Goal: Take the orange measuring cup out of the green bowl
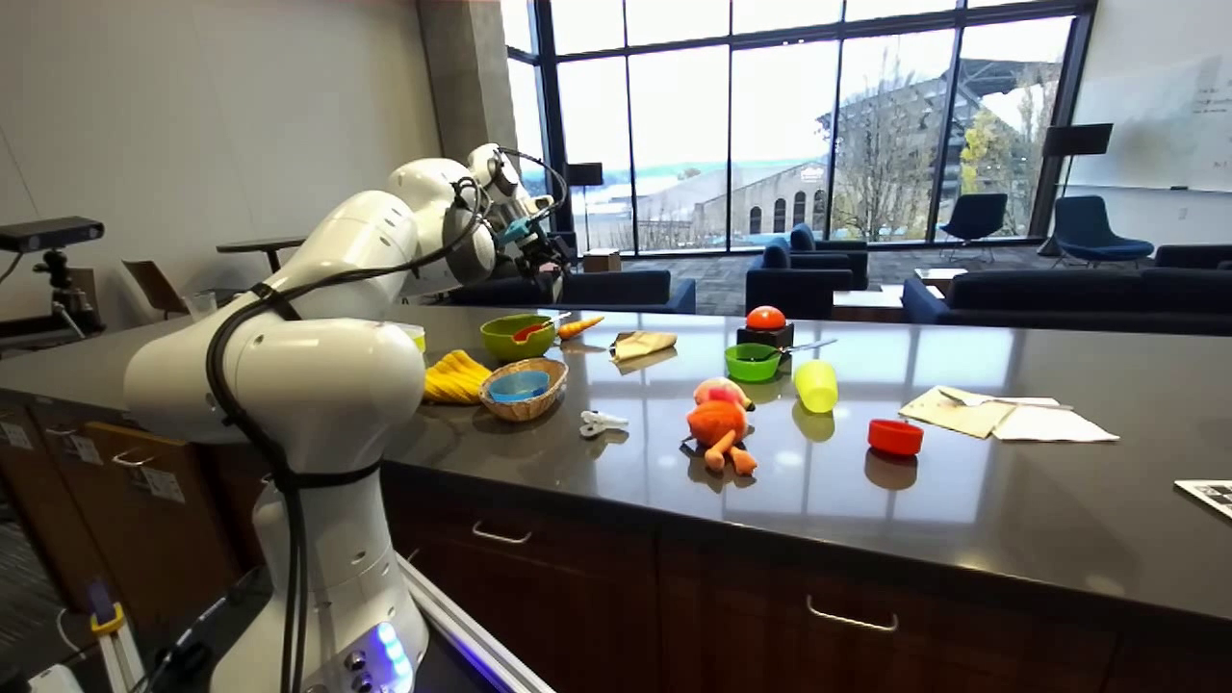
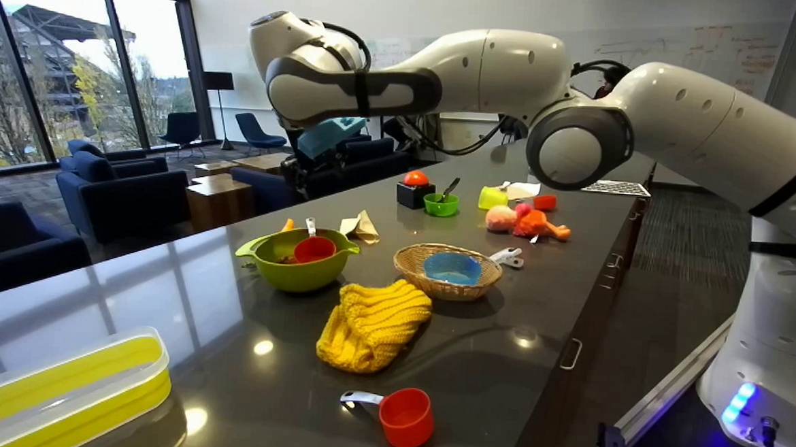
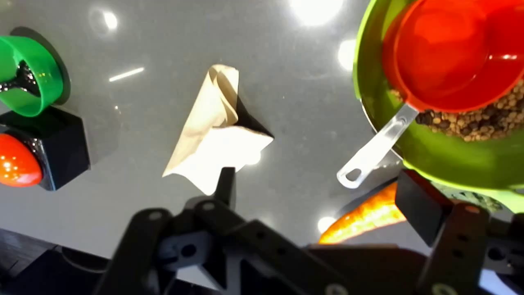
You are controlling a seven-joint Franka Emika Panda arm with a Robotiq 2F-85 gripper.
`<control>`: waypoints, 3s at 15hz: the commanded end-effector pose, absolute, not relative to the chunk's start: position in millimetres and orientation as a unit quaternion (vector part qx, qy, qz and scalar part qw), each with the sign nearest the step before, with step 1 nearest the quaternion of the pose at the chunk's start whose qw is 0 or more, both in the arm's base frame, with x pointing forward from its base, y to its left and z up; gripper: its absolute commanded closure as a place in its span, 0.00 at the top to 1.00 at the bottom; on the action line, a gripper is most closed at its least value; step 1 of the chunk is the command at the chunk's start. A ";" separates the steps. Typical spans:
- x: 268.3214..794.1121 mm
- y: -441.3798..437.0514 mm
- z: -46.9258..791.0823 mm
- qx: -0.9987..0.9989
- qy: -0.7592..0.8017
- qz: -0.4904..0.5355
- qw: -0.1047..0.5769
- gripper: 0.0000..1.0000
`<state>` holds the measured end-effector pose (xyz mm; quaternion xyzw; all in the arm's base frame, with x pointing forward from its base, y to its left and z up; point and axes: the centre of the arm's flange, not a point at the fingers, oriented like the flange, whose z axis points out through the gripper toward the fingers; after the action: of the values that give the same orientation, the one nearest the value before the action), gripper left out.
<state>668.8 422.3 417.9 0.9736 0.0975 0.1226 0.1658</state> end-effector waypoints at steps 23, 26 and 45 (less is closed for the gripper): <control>701.8 396.1 392.0 0.975 0.215 0.058 -0.018 1.00; 701.4 393.7 390.4 0.973 0.225 0.042 -0.024 1.00; 696.6 421.7 389.2 0.986 0.134 0.080 0.060 1.00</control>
<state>684.1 410.5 380.2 0.9798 0.1904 0.0477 0.0369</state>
